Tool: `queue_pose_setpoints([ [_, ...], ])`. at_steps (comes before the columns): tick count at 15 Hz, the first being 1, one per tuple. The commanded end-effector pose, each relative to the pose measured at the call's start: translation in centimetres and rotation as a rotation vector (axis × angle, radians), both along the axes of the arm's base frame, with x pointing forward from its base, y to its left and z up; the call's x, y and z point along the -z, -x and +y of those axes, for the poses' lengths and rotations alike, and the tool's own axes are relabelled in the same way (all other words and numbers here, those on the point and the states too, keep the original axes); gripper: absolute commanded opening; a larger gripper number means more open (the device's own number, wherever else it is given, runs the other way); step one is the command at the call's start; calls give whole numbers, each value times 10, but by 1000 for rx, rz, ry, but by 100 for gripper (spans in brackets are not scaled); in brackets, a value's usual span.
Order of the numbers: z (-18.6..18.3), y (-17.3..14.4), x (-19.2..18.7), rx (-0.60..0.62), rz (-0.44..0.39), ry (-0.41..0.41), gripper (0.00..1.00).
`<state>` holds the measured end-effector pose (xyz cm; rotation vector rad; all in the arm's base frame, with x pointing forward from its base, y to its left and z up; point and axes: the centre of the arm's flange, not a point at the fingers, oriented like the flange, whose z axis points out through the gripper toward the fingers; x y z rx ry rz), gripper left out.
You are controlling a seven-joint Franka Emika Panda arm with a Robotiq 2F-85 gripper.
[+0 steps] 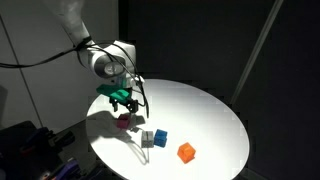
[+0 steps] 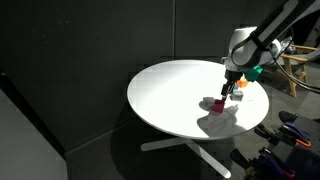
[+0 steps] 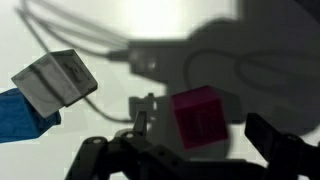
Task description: Take the pink block off of the blue block
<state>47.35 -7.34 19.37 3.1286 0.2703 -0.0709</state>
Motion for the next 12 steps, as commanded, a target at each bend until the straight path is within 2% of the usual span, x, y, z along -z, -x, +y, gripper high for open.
queue_pose_setpoints([
  [1, -1, 0, -20, -10, -39, -11, 100],
  [8, 4, 0, -61, 17, -110, -28, 100],
  [12, 2, 10, -76, 40, -102, -43, 100],
])
